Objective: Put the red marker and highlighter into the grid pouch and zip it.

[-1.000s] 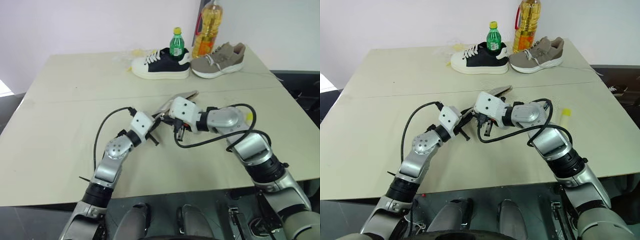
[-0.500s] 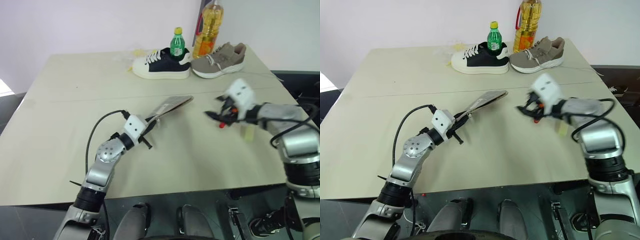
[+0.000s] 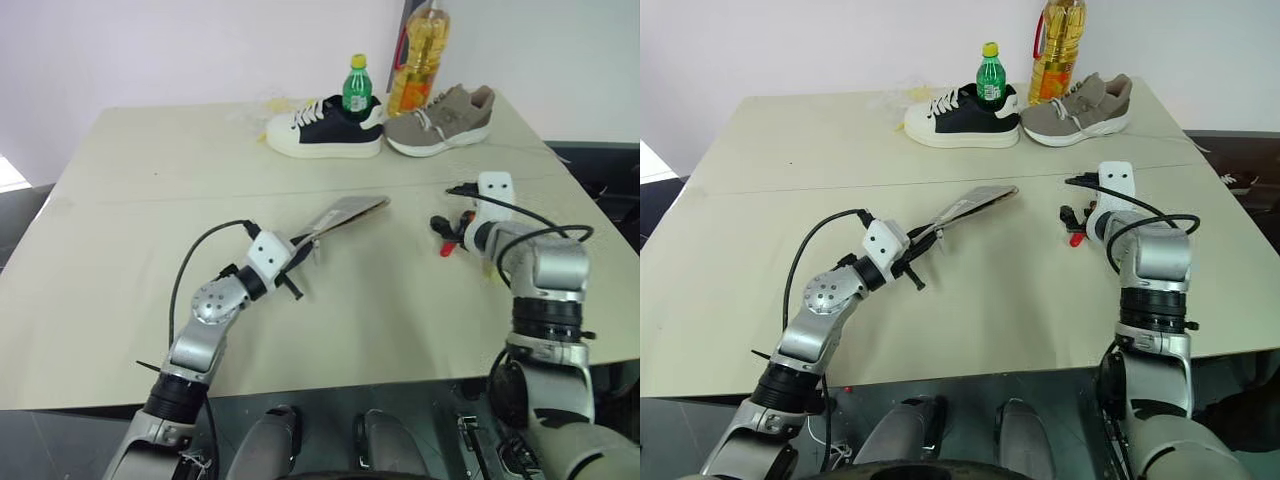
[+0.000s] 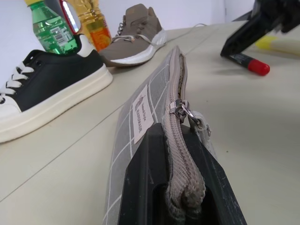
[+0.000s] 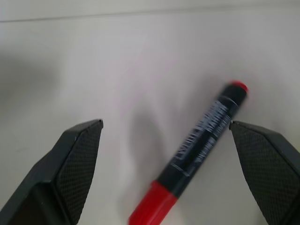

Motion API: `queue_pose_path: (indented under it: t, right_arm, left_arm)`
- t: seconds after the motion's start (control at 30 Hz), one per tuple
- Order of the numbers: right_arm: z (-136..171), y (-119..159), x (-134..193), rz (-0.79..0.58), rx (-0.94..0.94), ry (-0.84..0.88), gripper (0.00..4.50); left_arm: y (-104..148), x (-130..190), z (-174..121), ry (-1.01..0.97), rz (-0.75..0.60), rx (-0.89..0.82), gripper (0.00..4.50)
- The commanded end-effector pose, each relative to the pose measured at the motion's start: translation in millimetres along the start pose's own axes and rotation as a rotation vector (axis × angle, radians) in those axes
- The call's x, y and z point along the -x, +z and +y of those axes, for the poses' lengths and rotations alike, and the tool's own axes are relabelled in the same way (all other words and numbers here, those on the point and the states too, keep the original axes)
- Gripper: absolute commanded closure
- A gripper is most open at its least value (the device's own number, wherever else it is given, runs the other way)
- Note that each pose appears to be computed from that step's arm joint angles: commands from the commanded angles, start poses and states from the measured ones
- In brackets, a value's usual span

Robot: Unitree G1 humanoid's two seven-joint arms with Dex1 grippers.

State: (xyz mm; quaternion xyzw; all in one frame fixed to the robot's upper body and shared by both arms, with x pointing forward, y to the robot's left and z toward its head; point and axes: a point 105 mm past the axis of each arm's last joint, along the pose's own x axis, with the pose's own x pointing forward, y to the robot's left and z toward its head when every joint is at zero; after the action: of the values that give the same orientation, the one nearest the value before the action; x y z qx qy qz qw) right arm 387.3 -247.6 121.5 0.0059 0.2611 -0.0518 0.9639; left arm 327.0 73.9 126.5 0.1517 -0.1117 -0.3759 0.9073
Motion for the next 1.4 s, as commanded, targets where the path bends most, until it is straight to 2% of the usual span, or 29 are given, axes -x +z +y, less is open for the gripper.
queue_pose_path:
  t: [0.03,0.2,0.27,0.37,0.43,0.53,0.6,0.7,0.87,1.4]
  right_arm:
    - [-10.4,8.4,1.6,-0.021,-0.011,-0.072,0.92]
    - [-4.1,2.9,0.0,-0.001,-0.004,-0.051,3.60]
    - [-0.1,6.5,1.0,-0.016,-0.004,-0.030,4.31]
    - [4.3,23.5,6.9,-0.094,0.056,0.012,4.31]
    - [11.3,42.3,16.8,-0.191,0.176,0.072,4.31]
    - [34.9,71.6,46.5,-0.382,0.481,0.239,4.31]
    - [51.8,78.8,70.4,-0.484,0.706,0.364,4.31]
    - [70.3,67.9,100.7,-0.549,1.012,0.547,4.31]
    - [72.0,49.3,101.9,-0.516,1.168,0.604,4.31]
    - [83.4,32.5,87.2,-0.498,1.334,0.609,4.31]
  left_arm:
    - [13.3,0.2,4.7,0.021,-0.057,-0.010,4.50]
    - [11.8,3.5,3.6,0.028,-0.053,-0.005,4.50]
    - [11.5,4.0,3.8,0.032,-0.052,-0.003,4.50]
    - [11.4,4.4,5.3,0.041,-0.052,-0.001,4.50]
    - [11.7,4.9,6.7,0.046,-0.052,-0.001,4.50]
    - [12.0,5.9,9.9,0.052,-0.054,0.000,4.50]
    - [13.0,6.6,11.8,0.052,-0.058,0.002,4.50]
    - [15.1,6.8,13.7,0.044,-0.067,0.003,4.50]
    - [19.1,5.5,12.3,0.021,-0.083,0.010,4.50]
    - [23.9,8.7,-0.9,-0.064,-0.085,0.004,4.50]
